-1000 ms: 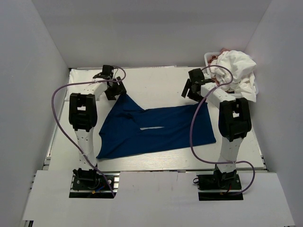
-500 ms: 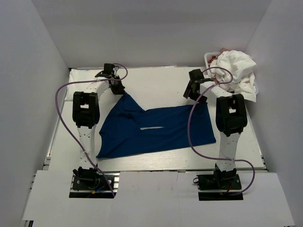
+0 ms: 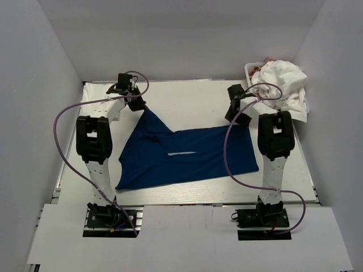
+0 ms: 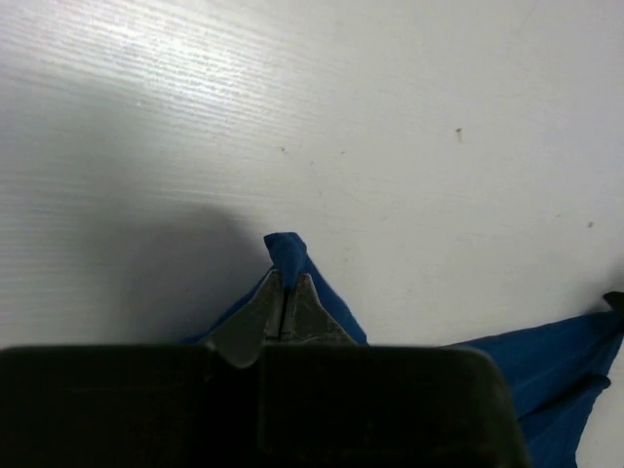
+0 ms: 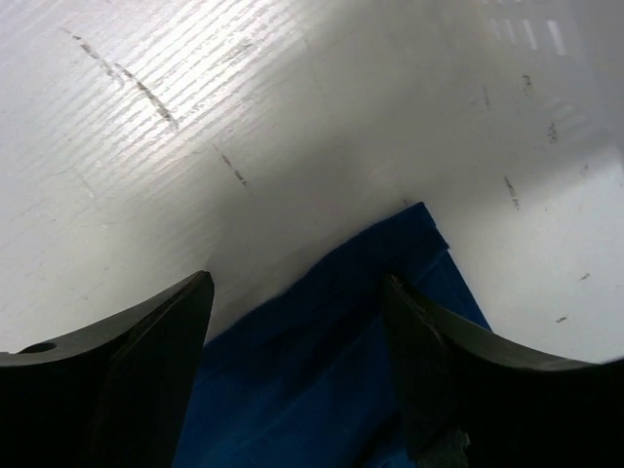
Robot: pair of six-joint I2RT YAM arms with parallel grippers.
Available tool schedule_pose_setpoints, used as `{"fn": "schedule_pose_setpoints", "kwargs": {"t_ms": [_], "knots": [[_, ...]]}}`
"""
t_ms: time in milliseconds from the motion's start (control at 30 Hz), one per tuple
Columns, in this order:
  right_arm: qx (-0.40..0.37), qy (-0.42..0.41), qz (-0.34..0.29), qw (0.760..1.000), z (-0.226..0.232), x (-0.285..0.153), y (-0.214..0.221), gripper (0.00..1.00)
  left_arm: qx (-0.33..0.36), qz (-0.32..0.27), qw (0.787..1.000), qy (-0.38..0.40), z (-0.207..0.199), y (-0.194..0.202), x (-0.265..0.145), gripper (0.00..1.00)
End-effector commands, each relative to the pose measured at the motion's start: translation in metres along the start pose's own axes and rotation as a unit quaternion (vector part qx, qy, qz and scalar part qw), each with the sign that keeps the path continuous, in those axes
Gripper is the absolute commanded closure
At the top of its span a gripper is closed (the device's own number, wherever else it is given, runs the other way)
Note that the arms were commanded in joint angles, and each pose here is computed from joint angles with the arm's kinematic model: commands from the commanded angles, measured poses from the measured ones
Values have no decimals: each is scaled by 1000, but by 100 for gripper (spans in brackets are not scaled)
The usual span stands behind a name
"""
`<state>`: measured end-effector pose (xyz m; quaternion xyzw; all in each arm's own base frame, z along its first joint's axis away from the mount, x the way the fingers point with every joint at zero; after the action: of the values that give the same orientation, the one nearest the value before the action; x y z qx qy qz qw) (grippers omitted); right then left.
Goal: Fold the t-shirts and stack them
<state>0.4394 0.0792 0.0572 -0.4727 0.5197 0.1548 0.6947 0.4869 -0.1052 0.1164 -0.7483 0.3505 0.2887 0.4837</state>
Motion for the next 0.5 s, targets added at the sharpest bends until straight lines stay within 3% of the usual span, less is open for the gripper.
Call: {"fn": "schedule_pose_setpoints", "kwargs": {"t_ms": [0, 300, 467], "knots": [[6, 36, -16, 999, -15, -13, -9, 25, 12, -50, 999, 17, -14, -24, -32, 100], [-8, 43, -36, 998, -20, -21, -17, 20, 8, -49, 999, 22, -12, -11, -46, 100], [-8, 33, -16, 999, -12, -5, -12, 30, 9, -55, 998, 25, -14, -12, -53, 100]]}}
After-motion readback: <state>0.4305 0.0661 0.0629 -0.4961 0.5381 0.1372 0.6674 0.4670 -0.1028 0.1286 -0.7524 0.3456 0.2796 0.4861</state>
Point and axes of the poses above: each gripper's point midway between its finger pads, its own x axis out along the fingers, its own z axis along the line the jaws close on, y = z × x, the point moved 4 cm from there along -x, back along the fingers, and after that the axes turned 7 degrees about x, right-handed, at the moved point
